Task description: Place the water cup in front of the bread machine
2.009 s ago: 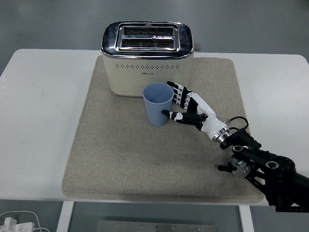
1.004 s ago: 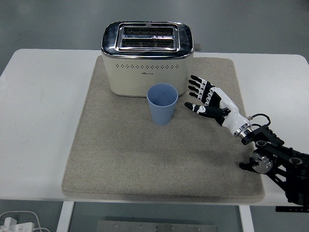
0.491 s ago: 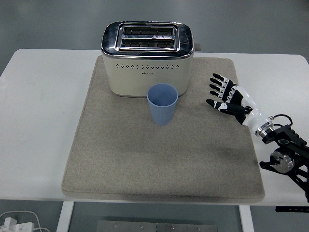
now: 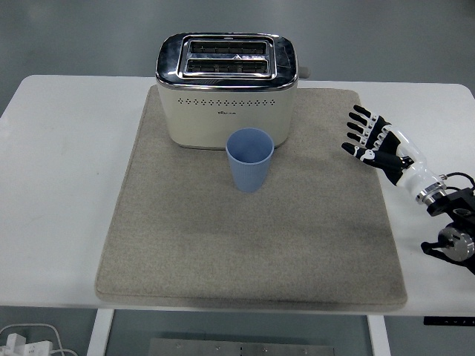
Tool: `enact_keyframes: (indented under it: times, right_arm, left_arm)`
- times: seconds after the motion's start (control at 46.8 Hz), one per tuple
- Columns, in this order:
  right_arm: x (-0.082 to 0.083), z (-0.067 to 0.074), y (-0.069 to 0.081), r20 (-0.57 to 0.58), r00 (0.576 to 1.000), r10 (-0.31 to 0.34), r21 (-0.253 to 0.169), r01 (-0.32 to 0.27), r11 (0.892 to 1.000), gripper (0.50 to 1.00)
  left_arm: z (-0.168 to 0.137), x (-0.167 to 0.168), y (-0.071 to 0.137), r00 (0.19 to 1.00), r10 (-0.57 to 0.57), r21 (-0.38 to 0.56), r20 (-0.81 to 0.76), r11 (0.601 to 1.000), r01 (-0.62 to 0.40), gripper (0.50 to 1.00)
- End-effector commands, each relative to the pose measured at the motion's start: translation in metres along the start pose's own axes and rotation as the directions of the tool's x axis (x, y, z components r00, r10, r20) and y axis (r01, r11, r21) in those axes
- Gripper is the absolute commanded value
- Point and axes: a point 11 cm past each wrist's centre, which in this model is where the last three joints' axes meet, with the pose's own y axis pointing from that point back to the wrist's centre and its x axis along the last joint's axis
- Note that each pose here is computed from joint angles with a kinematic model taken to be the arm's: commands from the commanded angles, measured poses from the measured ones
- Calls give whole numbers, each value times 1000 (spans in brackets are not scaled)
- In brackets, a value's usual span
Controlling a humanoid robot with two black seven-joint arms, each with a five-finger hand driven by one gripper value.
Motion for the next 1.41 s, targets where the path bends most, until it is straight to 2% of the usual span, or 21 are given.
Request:
enact_keyframes:
  times: [0.0,0.085,0.192,0.278,0.385,0.598,0.705,0.897,0.962,1.111,1.239,1.389]
  right_arm:
    - [2,-2,-1,2,1000,6,5,-6,1000,928]
    - [4,-5,-3,23,999,27,17,-27,999,928]
    - [11,-26,-14,66,996,62,78,-67,995,928]
    - [15,-34,-20,76,994,81,97,-89,991,928]
    - [14,-44,-34,75,994,84,61,-88,994,928]
    - [4,-46,-65,184,975,125,-16,-124,992,928]
    - [-8,-48,-81,223,966,129,-41,-123,992,928]
    - [-15,-59,-92,298,945,135,-19,-136,991,928]
    - [-17,-59,-94,300,943,142,-17,-144,989,928]
    - [-13,-66,-95,320,935,155,9,-167,986,928]
    - [-16,-70,-96,339,931,134,27,-152,988,928]
    - [-23,-67,-97,355,929,106,31,-125,992,928]
  left_arm:
    - [0,0,0,1000,0,0,0,1000,0,1000]
    - [0,0,0,1000,-1,0,0,1000,1,1000]
    - [0,0,0,1000,-1,0,0,1000,1,1000]
    - [0,0,0,1000,0,0,0,1000,0,1000]
    - [0,0,0,1000,0,0,0,1000,0,1000]
    - [0,0,0,1000,-1,-1,0,1000,1,1000]
    - [-2,3,0,1000,7,1,-2,1000,-7,1000]
    - [-2,2,0,1000,7,3,-4,1000,-7,1000]
    - [-2,1,0,1000,2,1,-3,1000,-2,1000]
    - [-2,0,0,1000,1,2,-1,1000,-1,1000]
    - [-2,1,0,1000,2,3,-1,1000,-2,1000]
    - [-2,1,0,1000,4,2,-2,1000,-4,1000]
